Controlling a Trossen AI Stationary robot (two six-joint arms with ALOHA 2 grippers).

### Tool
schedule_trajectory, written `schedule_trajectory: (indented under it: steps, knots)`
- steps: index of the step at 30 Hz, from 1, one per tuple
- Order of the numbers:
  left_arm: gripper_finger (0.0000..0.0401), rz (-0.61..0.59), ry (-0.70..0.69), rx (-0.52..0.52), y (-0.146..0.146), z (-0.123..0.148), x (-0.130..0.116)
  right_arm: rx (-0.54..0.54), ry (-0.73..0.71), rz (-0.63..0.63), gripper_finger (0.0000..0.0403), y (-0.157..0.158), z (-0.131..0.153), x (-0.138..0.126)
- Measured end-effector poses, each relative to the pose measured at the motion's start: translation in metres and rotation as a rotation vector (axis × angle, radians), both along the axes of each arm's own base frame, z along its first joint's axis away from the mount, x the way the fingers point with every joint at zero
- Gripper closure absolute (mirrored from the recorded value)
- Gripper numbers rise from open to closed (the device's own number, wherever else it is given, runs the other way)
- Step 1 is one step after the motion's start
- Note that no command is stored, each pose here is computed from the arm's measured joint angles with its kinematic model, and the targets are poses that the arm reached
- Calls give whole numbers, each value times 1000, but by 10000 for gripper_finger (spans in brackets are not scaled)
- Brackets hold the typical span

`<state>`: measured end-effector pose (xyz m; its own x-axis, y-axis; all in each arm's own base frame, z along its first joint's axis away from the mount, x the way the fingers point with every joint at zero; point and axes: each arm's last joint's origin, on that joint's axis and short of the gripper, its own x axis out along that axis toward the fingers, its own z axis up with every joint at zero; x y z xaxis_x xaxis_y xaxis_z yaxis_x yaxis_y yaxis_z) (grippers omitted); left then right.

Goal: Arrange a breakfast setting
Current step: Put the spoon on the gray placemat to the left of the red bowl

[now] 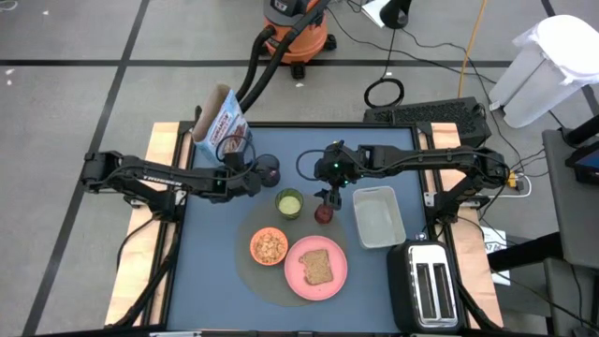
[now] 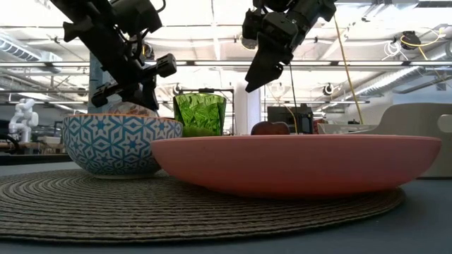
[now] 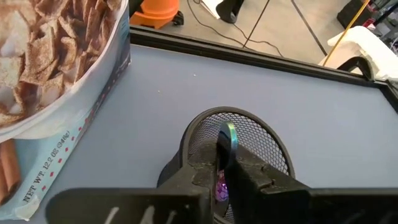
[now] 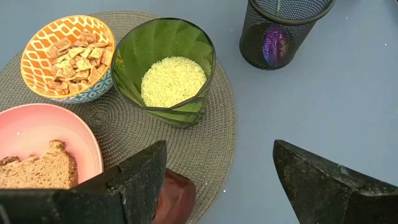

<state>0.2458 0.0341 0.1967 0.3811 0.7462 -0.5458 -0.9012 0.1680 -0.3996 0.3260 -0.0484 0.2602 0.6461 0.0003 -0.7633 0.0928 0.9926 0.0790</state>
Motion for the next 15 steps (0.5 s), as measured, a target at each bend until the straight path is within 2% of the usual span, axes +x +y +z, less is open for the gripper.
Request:
schedule_trajectory:
  steps: [6, 15]
  knots:
    - [386, -1, -7, -1, 0, 0, 0, 0, 0, -1, 115, 0, 0, 0]
    - [389, -1, -8, -1, 0, 0, 1, 0, 0, 0, 115, 0, 0, 0]
